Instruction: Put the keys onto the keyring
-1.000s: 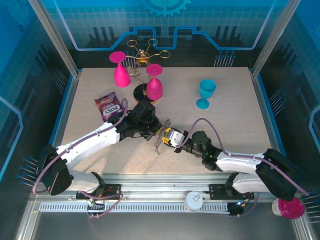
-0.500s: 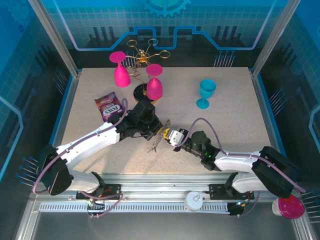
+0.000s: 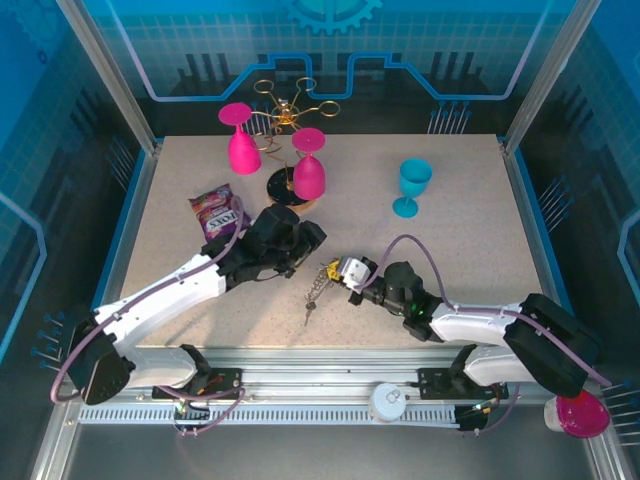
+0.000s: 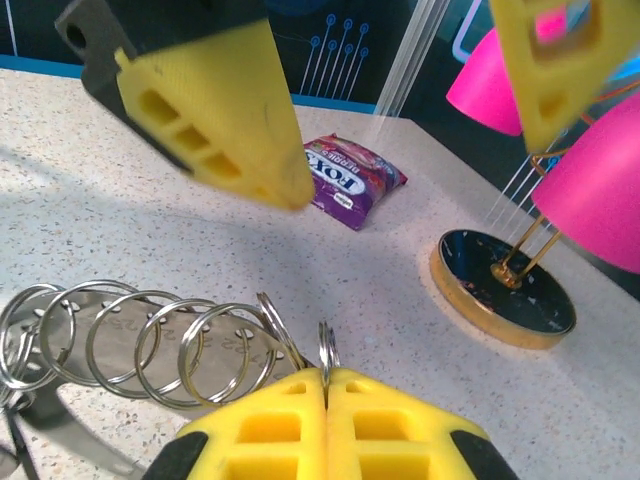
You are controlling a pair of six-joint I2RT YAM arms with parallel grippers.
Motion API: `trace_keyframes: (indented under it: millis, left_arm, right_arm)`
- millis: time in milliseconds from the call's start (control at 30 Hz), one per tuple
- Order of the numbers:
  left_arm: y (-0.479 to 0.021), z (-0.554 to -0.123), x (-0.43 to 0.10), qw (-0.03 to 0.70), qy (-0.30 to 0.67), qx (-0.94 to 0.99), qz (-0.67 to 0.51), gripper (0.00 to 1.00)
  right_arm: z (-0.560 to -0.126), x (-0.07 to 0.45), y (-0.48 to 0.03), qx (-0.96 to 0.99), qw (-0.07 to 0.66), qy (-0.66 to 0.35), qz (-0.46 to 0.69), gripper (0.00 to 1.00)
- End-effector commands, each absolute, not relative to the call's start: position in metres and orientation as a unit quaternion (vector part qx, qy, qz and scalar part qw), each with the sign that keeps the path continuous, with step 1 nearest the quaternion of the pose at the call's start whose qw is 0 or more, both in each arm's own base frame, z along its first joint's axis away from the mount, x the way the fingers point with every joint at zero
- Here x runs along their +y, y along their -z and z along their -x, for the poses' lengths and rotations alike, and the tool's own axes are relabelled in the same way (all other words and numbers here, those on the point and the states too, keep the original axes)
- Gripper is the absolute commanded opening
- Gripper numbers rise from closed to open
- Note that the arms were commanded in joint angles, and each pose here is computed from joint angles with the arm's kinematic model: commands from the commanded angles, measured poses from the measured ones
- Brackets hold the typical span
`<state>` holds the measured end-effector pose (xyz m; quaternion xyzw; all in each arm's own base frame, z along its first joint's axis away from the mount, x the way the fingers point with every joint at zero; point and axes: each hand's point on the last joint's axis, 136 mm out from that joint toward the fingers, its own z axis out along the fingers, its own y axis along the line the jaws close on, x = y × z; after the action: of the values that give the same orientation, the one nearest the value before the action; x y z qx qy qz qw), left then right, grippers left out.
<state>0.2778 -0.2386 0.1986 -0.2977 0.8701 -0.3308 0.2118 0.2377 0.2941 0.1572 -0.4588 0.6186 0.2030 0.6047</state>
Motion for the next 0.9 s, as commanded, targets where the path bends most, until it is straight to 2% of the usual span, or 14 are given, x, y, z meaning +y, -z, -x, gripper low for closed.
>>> trace_keyframes:
  millis: [0,67,233,333,400,533,733,867]
  left_arm:
    - [-0.207,-0.285,-0.204,0.322,0.253,0.890,0.199,0.75]
    - [-0.214,-0.286,-0.197,0.373,0.227,0.892,0.119,0.79]
    - [-0.239,-0.276,-0.205,0.478,0.197,0.847,-0.121,0.80]
    - [-0.246,-0.275,-0.203,0.511,0.153,0.820,-0.207,0.80]
    - [-0.243,-0.279,-0.203,0.506,0.137,0.814,-0.251,0.79]
    - [-0.235,-0.285,-0.211,0.490,0.157,0.788,-0.337,0.72]
    - [-0.251,-0.276,-0.238,0.533,0.186,0.691,-0.452,0.55]
    - [-0.266,-0.285,-0.252,0.548,0.202,0.663,-0.468,0.48]
  right_arm:
    - [-0.243,0.293,-0.177,0.625,0.605,-0.254,0.423,0.00]
    - [-0.246,0.291,-0.177,0.634,0.589,-0.275,0.419,0.00]
    - [-0.249,0.287,-0.186,0.638,0.552,-0.319,0.433,0.00]
    - [-0.247,0.281,-0.195,0.619,0.548,-0.337,0.451,0.00]
    - [-0.247,0.277,-0.198,0.609,0.542,-0.347,0.465,0.00]
    - [-0.250,0.271,-0.202,0.588,0.530,-0.358,0.496,0.00]
    - [-0.251,0.273,-0.202,0.565,0.526,-0.355,0.528,0.00]
    - [-0.257,0.274,-0.195,0.574,0.511,-0.336,0.545,0.00]
